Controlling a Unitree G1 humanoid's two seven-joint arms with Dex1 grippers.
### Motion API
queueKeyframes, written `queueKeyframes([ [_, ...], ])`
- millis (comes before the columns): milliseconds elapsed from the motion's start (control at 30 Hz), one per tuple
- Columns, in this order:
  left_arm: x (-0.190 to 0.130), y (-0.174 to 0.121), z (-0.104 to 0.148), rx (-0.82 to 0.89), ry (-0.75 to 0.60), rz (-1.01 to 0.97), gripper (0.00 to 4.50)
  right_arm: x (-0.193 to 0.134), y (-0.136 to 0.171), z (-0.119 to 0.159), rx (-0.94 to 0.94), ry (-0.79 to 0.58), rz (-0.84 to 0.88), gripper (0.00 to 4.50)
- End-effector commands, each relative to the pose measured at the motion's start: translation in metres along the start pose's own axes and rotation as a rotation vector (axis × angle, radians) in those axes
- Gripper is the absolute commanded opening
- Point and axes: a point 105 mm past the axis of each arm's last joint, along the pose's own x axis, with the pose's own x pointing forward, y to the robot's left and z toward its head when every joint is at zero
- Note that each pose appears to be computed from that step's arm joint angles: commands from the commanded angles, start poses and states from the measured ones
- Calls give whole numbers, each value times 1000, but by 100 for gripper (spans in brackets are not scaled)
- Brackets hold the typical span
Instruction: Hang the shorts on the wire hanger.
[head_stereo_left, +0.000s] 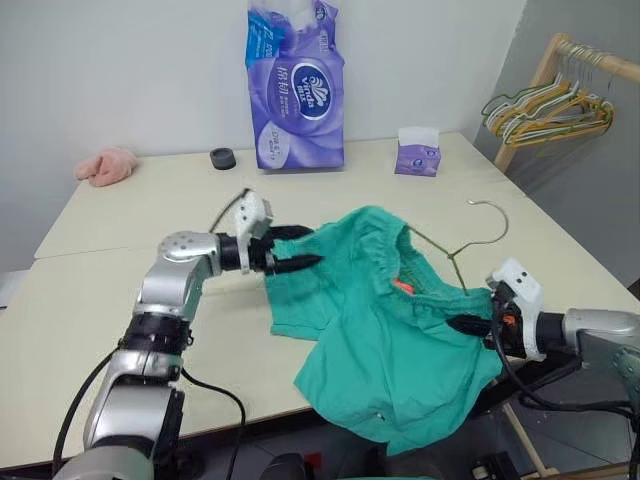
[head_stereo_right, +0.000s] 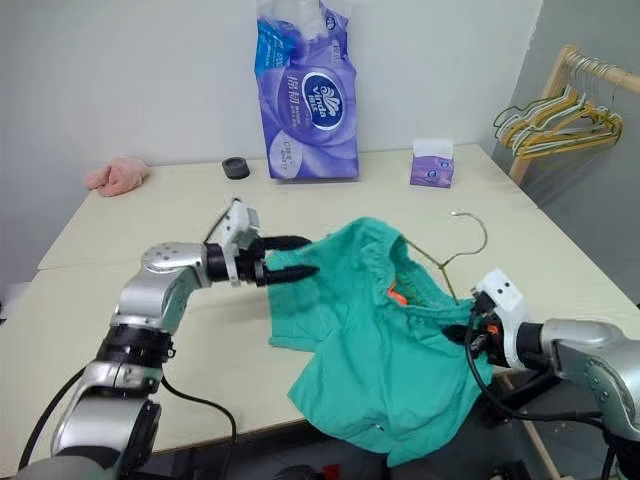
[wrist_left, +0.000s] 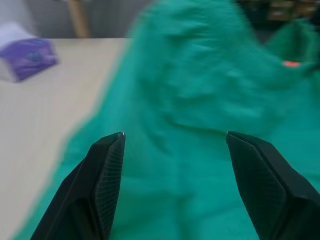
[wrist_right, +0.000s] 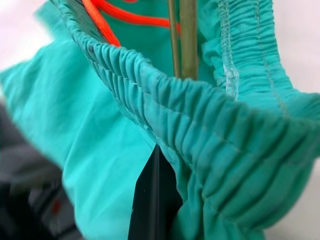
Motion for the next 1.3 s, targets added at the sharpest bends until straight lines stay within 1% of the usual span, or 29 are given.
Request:
queueKeyframes([
  [33, 24, -30, 26, 51, -39, -142, 340, -15, -13, 1, 93, -47, -148, 0],
  [133, 56, -58, 32, 95, -51, -254, 340, -33, -27, -15, 230, -82, -300, 0],
  [167, 68, -64, 36, 115, -64, -277, 340, -41, -33, -23, 279, -80, -345, 0],
  [233, 81, -68, 43, 144, -79, -285, 340, -57, -40, -25, 298, -91, -392, 0],
  [367, 101, -74, 58, 161, -119, -332, 340, -92, -63, -13, 318, -161, -539, 0],
  [433, 113, -77, 69, 181, -153, -354, 340, -113, -77, -2, 334, -205, -618, 0],
  [533, 127, -74, 88, 224, -206, -329, 340, -141, -93, 11, 356, -235, -711, 0],
  [667, 136, -72, 100, 300, -237, -303, 340, -160, -106, 23, 406, -264, -772, 0],
  [733, 142, -74, 113, 364, -271, -291, 340, -179, -119, 32, 445, -282, -847, 0],
  [800, 148, -78, 130, 371, -328, -283, 340, -195, -128, 42, 474, -288, -901, 0],
  [933, 153, -82, 144, 384, -371, -294, 340, -209, -137, 56, 480, -243, -953, 0],
  [1033, 155, -85, 151, 385, -388, -299, 340, -216, -141, 64, 484, -241, -972, 0],
  [1167, 161, -87, 159, 394, -408, -305, 340, -234, -158, 79, 499, -264, -1049, 0],
  [1300, 164, -90, 164, 394, -424, -321, 340, -249, -174, 85, 513, -274, -1097, 0],
])
